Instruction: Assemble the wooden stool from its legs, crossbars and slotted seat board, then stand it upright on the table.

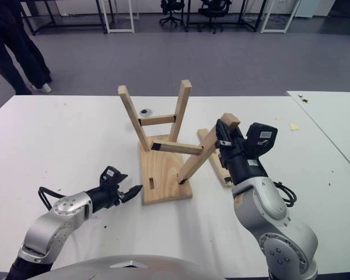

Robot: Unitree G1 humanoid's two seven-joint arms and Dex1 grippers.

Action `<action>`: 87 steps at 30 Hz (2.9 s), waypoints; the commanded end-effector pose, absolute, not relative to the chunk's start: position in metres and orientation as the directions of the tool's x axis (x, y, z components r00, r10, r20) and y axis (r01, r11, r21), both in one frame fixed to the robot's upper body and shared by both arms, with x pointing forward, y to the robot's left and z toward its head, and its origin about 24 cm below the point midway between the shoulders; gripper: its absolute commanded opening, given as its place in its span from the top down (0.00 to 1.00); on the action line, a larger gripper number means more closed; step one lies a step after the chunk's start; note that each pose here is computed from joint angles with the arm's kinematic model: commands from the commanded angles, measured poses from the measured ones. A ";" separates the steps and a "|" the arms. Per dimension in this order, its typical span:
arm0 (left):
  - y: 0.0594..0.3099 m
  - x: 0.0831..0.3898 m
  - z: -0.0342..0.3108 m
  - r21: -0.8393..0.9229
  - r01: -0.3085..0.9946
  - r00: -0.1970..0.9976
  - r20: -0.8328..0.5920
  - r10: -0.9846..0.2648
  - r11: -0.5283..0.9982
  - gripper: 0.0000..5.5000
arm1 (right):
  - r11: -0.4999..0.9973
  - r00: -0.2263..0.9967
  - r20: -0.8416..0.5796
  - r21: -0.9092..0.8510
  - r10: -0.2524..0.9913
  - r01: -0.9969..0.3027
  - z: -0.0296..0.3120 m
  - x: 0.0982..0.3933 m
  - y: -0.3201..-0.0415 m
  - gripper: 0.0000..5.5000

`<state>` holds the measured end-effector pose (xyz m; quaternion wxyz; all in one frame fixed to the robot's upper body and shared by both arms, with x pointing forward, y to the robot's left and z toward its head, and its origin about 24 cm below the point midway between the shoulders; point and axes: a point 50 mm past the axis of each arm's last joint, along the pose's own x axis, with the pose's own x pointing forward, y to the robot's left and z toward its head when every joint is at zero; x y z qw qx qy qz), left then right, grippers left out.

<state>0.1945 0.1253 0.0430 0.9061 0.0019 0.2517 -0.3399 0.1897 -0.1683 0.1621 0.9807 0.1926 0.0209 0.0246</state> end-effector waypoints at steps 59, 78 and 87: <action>0.157 0.242 0.088 0.023 0.445 0.871 -0.246 -0.426 0.895 0.32 | 0.957 0.760 -0.582 0.154 0.290 -0.247 0.019 0.225 -0.242 0.26; 0.148 0.242 0.128 -0.091 0.504 0.856 -0.075 -0.511 0.859 0.32 | 0.947 0.829 -0.505 -0.062 0.242 -0.315 0.046 0.243 -0.239 0.60; 0.108 0.282 0.273 -0.459 0.831 0.545 0.566 -0.618 0.313 0.32 | 0.813 0.804 0.325 -0.498 0.498 -0.302 0.276 0.281 -0.209 0.62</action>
